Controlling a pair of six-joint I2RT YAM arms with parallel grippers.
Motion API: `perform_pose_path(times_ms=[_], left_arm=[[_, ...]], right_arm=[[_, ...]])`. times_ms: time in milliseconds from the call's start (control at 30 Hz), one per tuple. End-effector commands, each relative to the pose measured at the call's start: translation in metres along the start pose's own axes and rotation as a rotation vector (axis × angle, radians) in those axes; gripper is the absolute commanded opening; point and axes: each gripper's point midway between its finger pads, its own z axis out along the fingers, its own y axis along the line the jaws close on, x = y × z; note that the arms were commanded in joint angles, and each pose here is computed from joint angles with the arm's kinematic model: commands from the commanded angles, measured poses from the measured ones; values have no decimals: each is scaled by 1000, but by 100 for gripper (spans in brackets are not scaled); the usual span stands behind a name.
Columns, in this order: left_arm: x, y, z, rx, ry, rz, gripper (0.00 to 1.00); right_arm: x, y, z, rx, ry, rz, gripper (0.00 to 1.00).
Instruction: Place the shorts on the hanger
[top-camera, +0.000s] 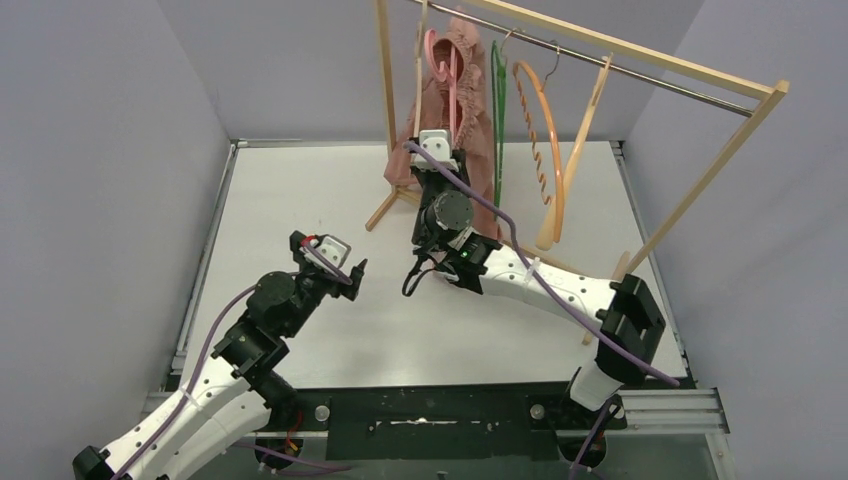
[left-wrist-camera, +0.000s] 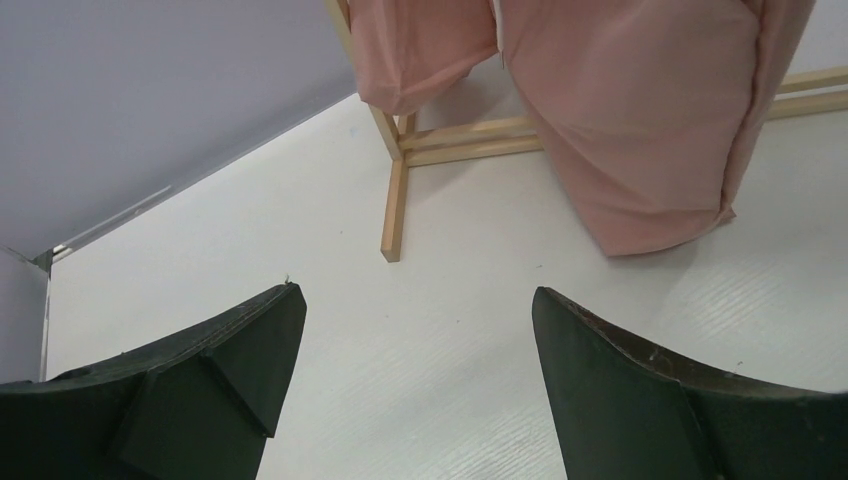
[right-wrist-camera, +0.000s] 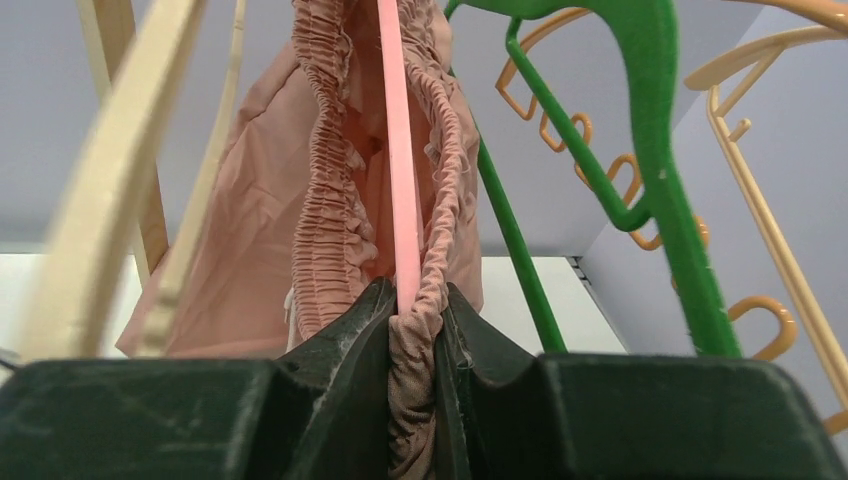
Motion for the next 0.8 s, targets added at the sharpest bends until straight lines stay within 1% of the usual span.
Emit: perform_pose_path(times_ms=[0,100,533,767], left_arm=[[-20,6,-3,-24,-90,-15,85],[-19,8,-3,-33,-89,-17,85],[-15,6,-2,-24,-75,-13,85],[-14,3,-1,-9,-73,-18,85]], right_arm=[[-41,-22,8,82,-131,156,0],[-41,-28,11,112,-156,162,0],[-48,-33,14,104,-222,171,0],[-53,-41,23,127,-231,188,0]])
